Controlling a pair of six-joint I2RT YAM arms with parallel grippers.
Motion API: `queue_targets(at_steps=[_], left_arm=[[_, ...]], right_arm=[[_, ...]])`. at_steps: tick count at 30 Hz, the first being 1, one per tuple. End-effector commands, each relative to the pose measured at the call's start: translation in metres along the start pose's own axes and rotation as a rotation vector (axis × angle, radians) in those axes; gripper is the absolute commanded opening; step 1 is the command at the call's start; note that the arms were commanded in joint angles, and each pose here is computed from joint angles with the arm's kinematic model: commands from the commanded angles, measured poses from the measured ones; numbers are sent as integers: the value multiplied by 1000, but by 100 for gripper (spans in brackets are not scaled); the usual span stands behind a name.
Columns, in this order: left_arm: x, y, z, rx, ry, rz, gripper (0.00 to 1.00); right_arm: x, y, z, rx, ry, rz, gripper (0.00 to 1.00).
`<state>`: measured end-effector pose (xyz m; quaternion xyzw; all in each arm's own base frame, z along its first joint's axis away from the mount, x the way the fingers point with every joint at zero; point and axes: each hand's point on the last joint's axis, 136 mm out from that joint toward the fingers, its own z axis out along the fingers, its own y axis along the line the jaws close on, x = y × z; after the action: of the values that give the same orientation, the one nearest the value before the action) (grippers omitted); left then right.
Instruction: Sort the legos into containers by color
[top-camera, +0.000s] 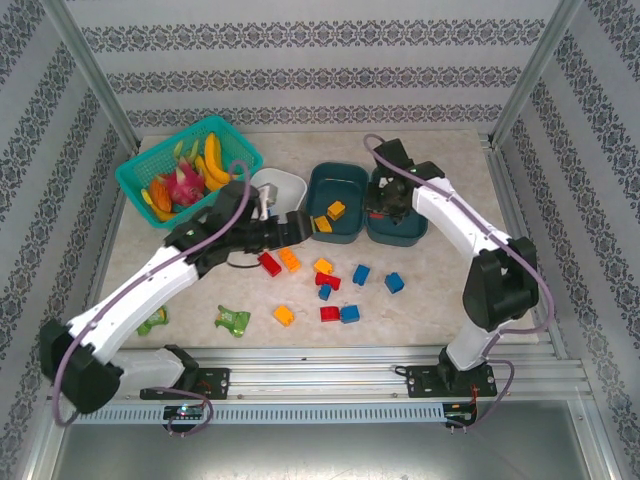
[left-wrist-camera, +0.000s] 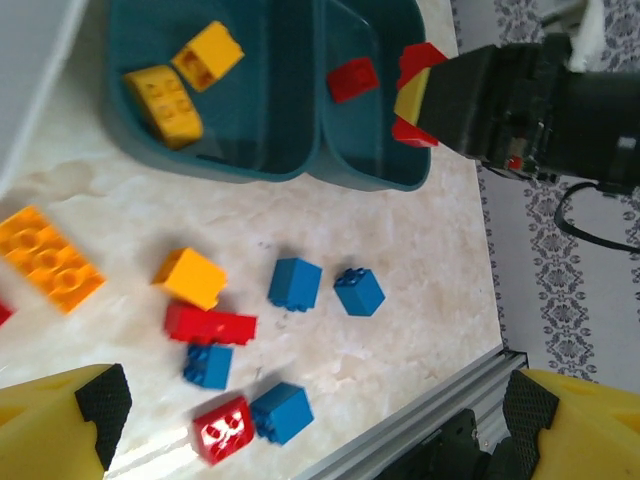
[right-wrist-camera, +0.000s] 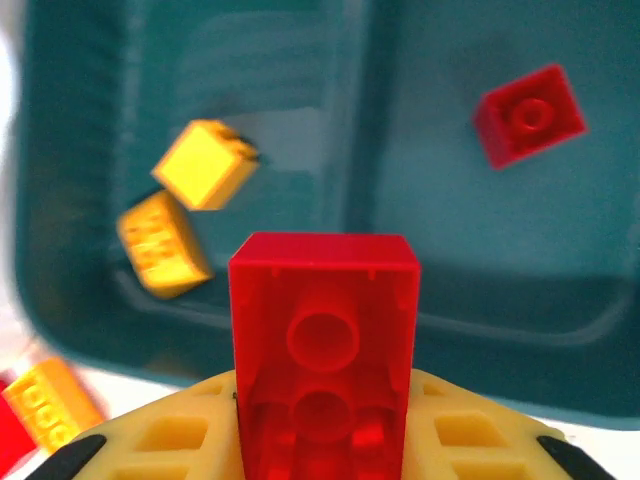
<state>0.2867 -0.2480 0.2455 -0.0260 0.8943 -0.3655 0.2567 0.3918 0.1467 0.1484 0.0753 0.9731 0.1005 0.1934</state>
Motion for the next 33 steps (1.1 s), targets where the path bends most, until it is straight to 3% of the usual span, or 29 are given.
queue_targets(at_steps=[1,9,15,20,25,33], left_arm=[[-29,-41,17,112,-75,69,98],[-38,-47,69,110,-21,58,97],[-37,-45,80,103,-4,52,97],[-34,-40,79,89,2,51,97],[-34,-38,72,73,-9,55,97],[-37,-36,52,41,-35,54,96]], right_arm=[[4,-6,26,-26,96,-1,30],[-2,-36,76,18,191,45,31],[0,-50,96,44,228,55,32],[1,-53,102,56,244,52,45],[-9,-48,86,43,196,43,54],[-35,-14,26,5,34,-43,54]])
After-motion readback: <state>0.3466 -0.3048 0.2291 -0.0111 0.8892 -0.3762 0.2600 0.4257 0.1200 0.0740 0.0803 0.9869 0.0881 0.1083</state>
